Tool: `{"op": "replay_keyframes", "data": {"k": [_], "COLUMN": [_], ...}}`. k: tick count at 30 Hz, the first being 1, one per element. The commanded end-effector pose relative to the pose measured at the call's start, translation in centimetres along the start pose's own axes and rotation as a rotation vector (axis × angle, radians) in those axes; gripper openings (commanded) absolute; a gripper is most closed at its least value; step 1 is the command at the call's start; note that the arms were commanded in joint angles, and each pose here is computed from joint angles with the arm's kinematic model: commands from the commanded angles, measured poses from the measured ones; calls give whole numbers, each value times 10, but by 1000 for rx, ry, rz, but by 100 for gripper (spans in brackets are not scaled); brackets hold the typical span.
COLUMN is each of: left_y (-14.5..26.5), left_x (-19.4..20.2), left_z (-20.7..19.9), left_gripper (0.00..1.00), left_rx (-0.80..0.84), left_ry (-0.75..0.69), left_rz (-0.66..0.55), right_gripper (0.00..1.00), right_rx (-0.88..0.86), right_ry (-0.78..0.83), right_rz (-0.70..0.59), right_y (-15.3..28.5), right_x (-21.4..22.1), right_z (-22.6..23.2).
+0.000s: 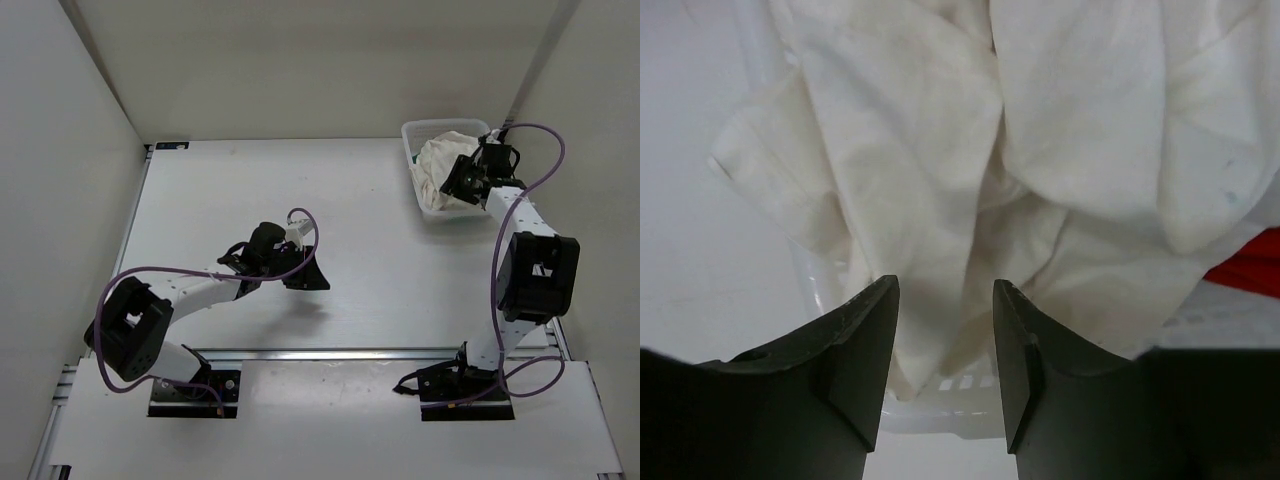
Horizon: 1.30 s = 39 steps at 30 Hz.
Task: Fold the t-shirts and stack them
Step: Grab crumpled tshirt from bin with the right arm, then move the tshirt to the center of the board
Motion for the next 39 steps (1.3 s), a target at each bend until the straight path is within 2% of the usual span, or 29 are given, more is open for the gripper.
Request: {"op": "replay_keyframes", "data": {"k": [1, 3, 7, 8, 11, 12, 13, 17, 21, 23, 25, 26, 27, 29, 31, 33, 34, 36, 39], "left_y": [0, -1, -1, -1, -2, -3, -2, -2, 2, 8, 14, 16, 19, 30, 39, 54, 62, 74, 88], "left_x": [-8, -3, -7, -5, -4, -6, -7, -8, -11, -19, -26, -26, -30, -39, -41, -52, -55, -60, -66], "left_z": [0, 0, 1, 2, 1, 2, 2, 0, 1, 6, 4, 5, 8, 18, 30, 43, 52, 63, 77], "left_gripper": [44, 45, 44, 44, 45, 44, 44, 45, 45, 45, 45, 46, 45, 46, 48, 49, 50, 52, 55], "left_rx": [4, 8, -3, -4, -1, -6, -6, 0, -6, -23, -29, -35, -38, -49, -57, -68, -70, -76, -94], "left_ry": [-9, 0, -5, 0, -3, 1, 4, 1, 18, 36, 25, 19, 38, 92, 147, 214, 235, 298, 352], "left_rz": [-26, -9, -21, -18, -14, -19, -21, -23, -37, -65, -87, -88, -98, -133, -166, -233, -259, -307, -361], "right_gripper": [41, 41, 38, 35, 8, 3, 0, 0, 0, 0, 0, 0, 0, 0, 0, 0, 0, 0, 0], "right_rx": [-40, -78, -190, -205, -266, -273, -267, -271, -411, -507, -616, -667, -710, -825, -940, -1031, -1074, -1153, -1251], "right_ry": [-26, -37, -81, -94, -117, -112, -111, -40, 79, 157, 241, 276, 305, 371, 399, 427, 432, 435, 412], "right_rz": [1, 38, 25, 26, -8, -31, -62, -173, -354, -466, -526, -608, -621, -745, -812, -928, -945, -960, -991], "right_y": [-5, -12, -18, -19, -16, -12, -6, 26, 103, 156, 203, 238, 255, 316, 358, 414, 426, 438, 456], "right_x": [-2, 5, 0, 2, -6, -10, -17, -44, -101, -132, -138, -152, -148, -160, -158, -171, -173, -177, -182], "right_z": [1, 4, 13, 15, 20, 21, 24, 44, 108, 151, 201, 220, 240, 276, 308, 322, 329, 334, 319]}}
Point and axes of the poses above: each gripper's point midway between its finger pads, its own y axis back along the fingers, its own z axis along the line the jaws close on, x = y × z, the point moved 4 cm from there along y, back along the fingers, and after that the axes turned 2 degrees about -y, right-handed, at the moved point
